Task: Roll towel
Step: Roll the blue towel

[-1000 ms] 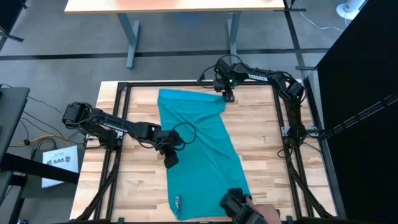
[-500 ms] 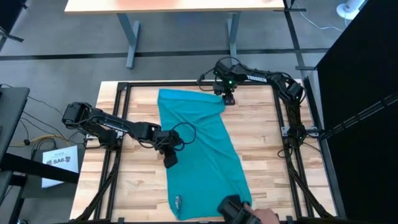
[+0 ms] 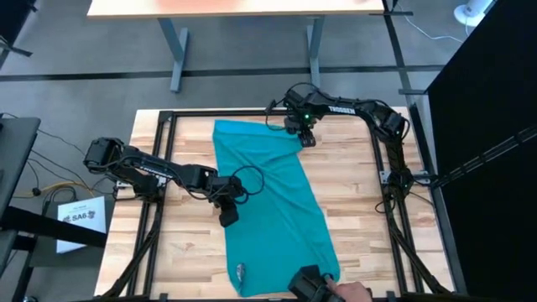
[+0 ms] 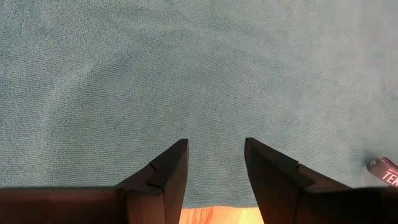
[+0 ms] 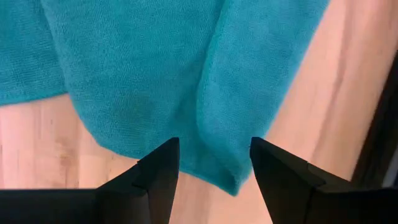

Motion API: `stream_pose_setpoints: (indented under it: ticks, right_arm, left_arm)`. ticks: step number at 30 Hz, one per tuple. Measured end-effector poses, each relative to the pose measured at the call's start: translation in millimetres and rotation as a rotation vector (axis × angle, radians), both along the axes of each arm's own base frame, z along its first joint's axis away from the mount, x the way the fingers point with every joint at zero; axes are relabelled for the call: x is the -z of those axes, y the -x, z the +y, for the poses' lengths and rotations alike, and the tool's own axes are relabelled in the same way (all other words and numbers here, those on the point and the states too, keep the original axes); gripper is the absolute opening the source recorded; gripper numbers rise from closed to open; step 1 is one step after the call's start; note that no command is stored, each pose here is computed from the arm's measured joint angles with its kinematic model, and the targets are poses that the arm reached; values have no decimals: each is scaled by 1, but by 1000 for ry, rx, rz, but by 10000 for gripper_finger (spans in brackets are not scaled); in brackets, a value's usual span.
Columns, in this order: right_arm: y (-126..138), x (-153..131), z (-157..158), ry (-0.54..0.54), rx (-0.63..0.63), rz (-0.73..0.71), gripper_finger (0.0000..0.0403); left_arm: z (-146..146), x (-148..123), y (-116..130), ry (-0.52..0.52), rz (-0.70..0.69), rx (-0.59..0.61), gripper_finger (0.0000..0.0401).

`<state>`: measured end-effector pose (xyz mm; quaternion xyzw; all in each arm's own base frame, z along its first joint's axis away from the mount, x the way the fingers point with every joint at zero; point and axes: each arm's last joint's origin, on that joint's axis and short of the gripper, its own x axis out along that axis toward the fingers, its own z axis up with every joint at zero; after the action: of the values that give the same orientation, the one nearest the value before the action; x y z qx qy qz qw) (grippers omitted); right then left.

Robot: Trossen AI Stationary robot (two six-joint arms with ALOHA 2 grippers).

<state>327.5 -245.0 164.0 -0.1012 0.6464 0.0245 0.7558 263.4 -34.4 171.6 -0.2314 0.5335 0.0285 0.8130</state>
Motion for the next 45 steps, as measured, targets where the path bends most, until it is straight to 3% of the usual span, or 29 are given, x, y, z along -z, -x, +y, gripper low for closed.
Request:
stream_pose_setpoints:
  ticks: [4,10,18,21,26,28,34,38,45]
  right_arm:
    - [-2,-1,1,31,0,8,135]
    - [3,-1,-3,28,20,25,18]
    - [7,-2,-7,15,97,19,1]
    - [9,-2,-8,4,118,17,0]
    - [8,-2,-8,0,123,6,0]
    - [8,-2,-8,-2,133,5,0]
    - [7,-2,-8,-26,140,-12,0]
    - [7,-2,-8,-24,140,-17,0]
    - [6,-2,-9,-18,138,-27,0]
  left_arm:
    - [0,0,0,0,-1,0,143]
    - [0,0,0,0,-3,0,143]
    - [7,-15,-4,-31,-31,5,143]
    - [20,-42,-8,-155,-47,31,143]
    - [65,-89,-11,-598,58,37,143]
    - [90,-107,-11,-709,92,31,144]
    - [175,-139,17,-770,183,-99,165]
    - [221,-127,37,-705,259,-115,186]
    - [254,-61,16,-656,467,226,198]
